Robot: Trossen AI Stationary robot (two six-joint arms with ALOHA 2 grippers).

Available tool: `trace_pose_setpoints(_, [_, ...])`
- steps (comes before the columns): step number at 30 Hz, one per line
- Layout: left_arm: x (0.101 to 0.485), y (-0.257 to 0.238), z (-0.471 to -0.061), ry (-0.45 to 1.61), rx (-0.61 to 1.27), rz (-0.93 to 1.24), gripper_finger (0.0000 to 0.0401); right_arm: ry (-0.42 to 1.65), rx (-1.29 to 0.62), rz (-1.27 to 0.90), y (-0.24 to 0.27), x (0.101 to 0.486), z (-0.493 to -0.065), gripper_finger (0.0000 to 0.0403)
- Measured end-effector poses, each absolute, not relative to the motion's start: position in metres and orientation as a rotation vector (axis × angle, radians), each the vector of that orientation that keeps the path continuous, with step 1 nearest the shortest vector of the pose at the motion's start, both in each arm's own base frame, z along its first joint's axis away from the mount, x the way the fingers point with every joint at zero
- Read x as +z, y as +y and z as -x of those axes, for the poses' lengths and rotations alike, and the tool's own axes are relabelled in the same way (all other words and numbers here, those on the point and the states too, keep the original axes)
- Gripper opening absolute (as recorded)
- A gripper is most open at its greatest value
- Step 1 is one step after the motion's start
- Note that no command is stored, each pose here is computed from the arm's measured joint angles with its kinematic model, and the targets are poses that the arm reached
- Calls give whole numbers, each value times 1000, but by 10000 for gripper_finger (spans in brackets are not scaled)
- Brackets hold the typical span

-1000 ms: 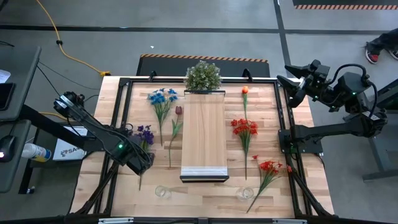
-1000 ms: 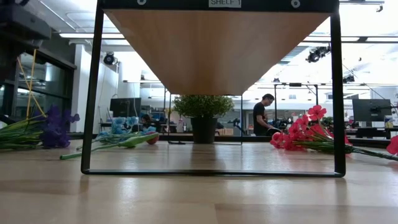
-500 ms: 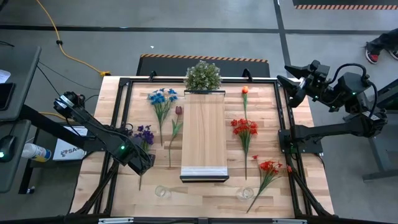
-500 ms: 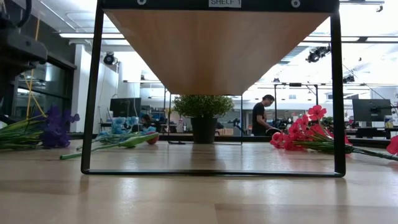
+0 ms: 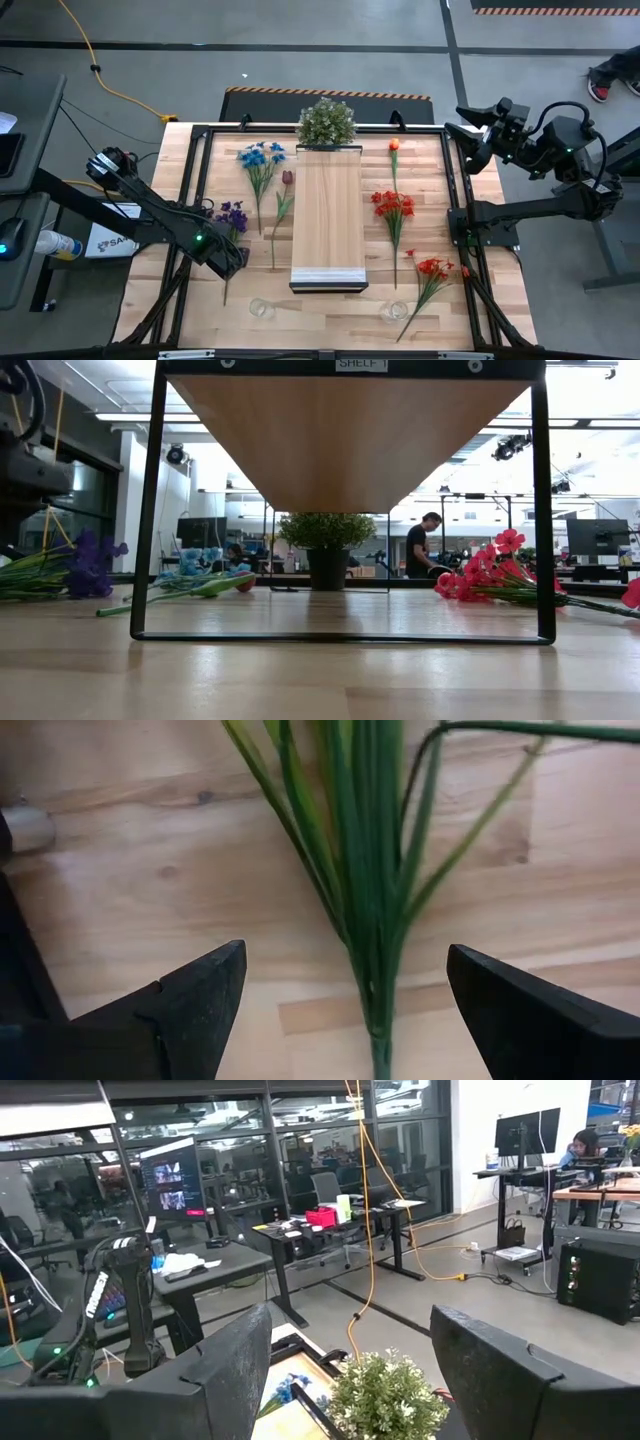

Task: Pick and place flowers into a vace then onto a shelf
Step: Put the purple flowers into the left transparent vase

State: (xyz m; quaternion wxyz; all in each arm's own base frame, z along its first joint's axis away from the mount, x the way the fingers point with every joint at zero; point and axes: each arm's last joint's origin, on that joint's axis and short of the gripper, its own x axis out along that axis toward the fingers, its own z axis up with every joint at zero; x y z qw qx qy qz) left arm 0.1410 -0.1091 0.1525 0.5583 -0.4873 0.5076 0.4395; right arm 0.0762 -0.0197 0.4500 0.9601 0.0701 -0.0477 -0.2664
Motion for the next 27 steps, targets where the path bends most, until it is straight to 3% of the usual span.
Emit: trace_pose_setpoints(27, [139,-85,-150,1220,1068,1196,373,-97,-468,-188,-18,450,-78,262])
